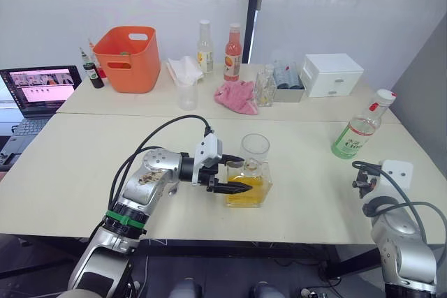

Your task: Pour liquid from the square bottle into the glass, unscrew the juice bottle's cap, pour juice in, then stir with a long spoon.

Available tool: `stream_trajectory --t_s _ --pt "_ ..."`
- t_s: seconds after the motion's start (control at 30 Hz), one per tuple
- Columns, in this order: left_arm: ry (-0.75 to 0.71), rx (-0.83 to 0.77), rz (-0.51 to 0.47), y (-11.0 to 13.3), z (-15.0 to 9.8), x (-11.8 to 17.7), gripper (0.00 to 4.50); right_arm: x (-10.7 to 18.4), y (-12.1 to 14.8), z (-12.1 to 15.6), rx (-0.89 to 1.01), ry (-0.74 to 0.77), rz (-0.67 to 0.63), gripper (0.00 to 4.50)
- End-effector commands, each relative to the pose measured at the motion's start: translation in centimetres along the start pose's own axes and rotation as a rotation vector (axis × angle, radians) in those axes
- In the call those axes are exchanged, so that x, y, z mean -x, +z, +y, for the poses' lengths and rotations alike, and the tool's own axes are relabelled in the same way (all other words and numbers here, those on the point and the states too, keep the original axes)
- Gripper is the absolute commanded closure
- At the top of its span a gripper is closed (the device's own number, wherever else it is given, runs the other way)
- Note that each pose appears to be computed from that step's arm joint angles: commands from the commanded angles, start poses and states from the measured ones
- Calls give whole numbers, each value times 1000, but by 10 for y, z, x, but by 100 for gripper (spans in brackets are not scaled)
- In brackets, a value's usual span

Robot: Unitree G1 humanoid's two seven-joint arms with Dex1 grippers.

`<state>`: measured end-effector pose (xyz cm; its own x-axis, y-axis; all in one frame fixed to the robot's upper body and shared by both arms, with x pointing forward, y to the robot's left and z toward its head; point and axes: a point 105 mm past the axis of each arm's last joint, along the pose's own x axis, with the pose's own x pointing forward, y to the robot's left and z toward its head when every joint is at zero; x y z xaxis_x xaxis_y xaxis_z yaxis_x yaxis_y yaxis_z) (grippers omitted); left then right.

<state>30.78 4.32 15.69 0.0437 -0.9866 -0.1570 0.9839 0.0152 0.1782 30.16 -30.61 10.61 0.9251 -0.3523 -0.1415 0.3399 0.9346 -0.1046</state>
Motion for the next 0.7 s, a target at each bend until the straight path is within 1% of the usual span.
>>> stream_trajectory --t_s 0.03,0.23,0.4,0.7 --pt "-43 -17 2 3 -4 -7 170 1 8 -6 -38 -30 -4 343" --pt "-40 -18 2 3 -4 -7 170 0 6 -6 -54 -26 26 343" --pt "-40 -20 4 3 -3 -7 170 0 -1 -5 -50 -26 72 343" --pt "-35 -19 5 3 -2 -7 170 -2 1 -5 -74 -28 80 343"
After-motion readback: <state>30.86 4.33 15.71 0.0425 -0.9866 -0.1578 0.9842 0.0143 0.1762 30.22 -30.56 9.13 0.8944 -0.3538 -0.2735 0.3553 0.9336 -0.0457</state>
